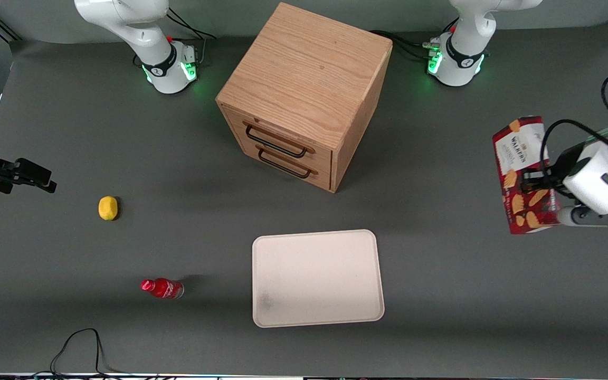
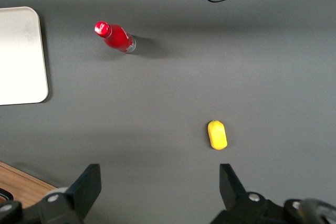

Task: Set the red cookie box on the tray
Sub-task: 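Lift the shortbread box with the left gripper, then carry the box over the white tray and lower it onto the tray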

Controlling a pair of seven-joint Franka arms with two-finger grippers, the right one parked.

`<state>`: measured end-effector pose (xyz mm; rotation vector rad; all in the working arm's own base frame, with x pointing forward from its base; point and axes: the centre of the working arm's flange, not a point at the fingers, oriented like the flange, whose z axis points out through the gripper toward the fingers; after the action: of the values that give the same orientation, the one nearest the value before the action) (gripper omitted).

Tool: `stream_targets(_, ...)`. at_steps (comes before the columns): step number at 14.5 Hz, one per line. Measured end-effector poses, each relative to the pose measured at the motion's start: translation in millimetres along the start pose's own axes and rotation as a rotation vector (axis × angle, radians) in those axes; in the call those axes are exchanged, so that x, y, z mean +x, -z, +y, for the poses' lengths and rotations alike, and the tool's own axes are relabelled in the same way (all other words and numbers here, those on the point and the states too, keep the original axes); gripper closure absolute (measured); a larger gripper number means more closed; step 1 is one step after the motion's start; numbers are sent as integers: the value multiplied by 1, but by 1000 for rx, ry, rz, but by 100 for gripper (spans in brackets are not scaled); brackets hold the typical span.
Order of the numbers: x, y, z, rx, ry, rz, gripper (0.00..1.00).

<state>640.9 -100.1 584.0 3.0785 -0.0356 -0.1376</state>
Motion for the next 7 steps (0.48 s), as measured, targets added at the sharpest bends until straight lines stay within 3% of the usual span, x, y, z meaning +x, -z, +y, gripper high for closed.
stream_targets(4,40,-36,64,-22,56,52,89)
stream_targets(7,69,-88,125,-55,131,114,89)
